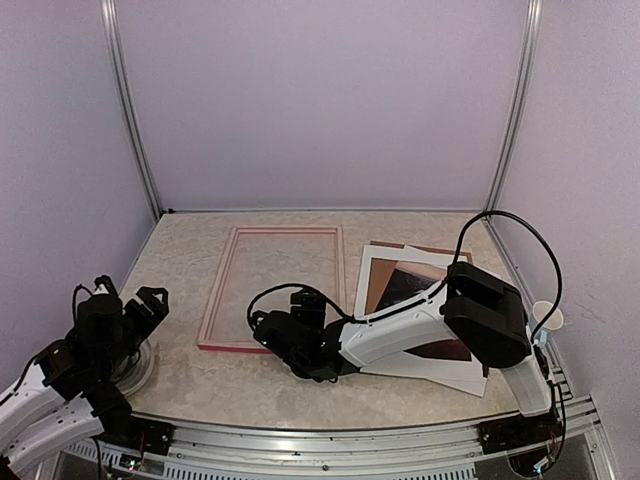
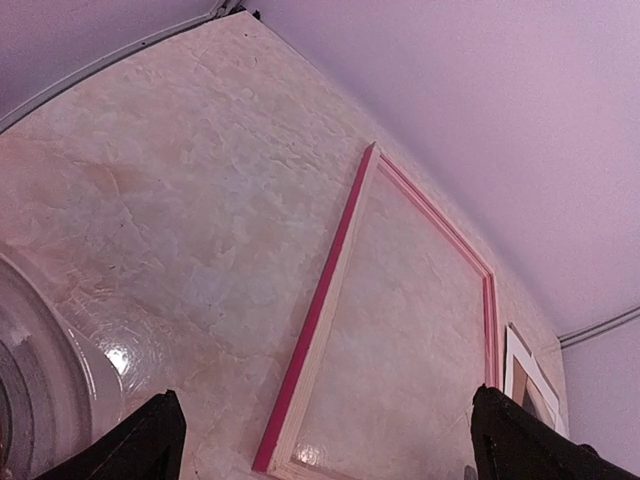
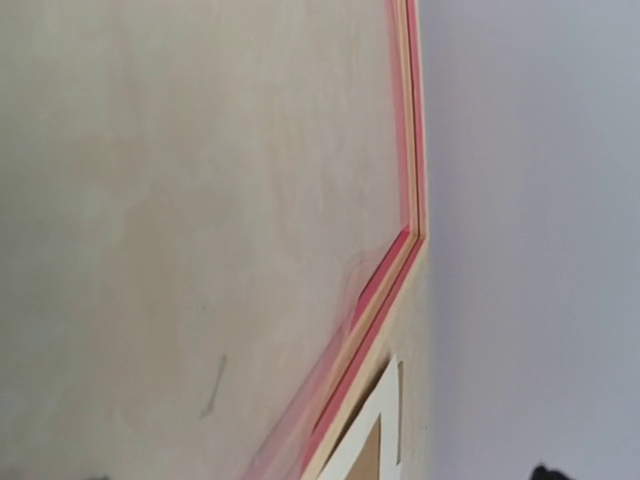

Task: Put the photo into the frame
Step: Adjust the glass panel, then place the glass panel at the frame body.

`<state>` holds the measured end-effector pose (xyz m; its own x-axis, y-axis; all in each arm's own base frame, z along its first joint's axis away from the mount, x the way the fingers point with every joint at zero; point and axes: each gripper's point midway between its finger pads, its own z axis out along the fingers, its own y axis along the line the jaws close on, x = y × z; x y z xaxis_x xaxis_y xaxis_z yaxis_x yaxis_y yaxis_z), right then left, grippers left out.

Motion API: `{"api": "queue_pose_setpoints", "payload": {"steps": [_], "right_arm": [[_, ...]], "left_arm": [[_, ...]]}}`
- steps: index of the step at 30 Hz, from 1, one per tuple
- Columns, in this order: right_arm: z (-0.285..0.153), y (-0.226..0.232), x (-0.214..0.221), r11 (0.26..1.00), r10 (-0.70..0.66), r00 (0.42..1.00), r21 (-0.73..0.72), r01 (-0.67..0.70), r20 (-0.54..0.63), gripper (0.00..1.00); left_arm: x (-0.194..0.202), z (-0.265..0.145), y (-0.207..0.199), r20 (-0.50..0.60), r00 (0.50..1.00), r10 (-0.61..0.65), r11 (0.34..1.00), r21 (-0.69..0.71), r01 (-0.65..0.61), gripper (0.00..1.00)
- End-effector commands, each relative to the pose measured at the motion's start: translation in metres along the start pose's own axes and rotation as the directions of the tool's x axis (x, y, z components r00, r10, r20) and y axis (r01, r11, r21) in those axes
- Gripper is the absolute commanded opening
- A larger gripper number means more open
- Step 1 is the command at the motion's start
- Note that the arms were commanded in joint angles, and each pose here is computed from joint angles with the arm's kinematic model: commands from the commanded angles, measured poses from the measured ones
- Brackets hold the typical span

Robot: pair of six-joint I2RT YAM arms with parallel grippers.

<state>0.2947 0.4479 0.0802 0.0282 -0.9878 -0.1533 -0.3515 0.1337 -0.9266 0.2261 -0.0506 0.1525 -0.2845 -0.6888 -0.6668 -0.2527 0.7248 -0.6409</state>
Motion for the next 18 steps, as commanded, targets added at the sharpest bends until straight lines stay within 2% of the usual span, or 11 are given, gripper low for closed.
{"api": "queue_pose_setpoints", "payload": {"steps": [1, 4, 11, 18], "right_arm": [[0.002, -0.020, -0.001, 0.996, 0.084, 0.996, 0.014, -0.084, -0.012, 0.90], [0.006, -0.021, -0.005, 0.993, 0.118, 0.993, 0.028, -0.118, -0.024, 0.88], [0.008, -0.022, -0.002, 0.984, 0.173, 0.984, 0.053, -0.171, -0.049, 0.76], [0.006, -0.012, 0.006, 0.991, 0.132, 0.991, 0.029, -0.131, -0.027, 0.63]], "left_arm": [[0.000, 0.002, 0.001, 0.006, 1.000, 0.006, 1.000, -0.001, -0.006, 0.99], [0.001, 0.003, 0.000, 0.002, 1.000, 0.006, 1.000, 0.000, -0.006, 0.99], [0.000, 0.003, -0.001, 0.000, 1.000, 0.006, 1.000, 0.001, -0.006, 0.99], [0.001, 0.003, -0.003, 0.000, 1.000, 0.006, 1.000, 0.008, -0.006, 0.99]]}}
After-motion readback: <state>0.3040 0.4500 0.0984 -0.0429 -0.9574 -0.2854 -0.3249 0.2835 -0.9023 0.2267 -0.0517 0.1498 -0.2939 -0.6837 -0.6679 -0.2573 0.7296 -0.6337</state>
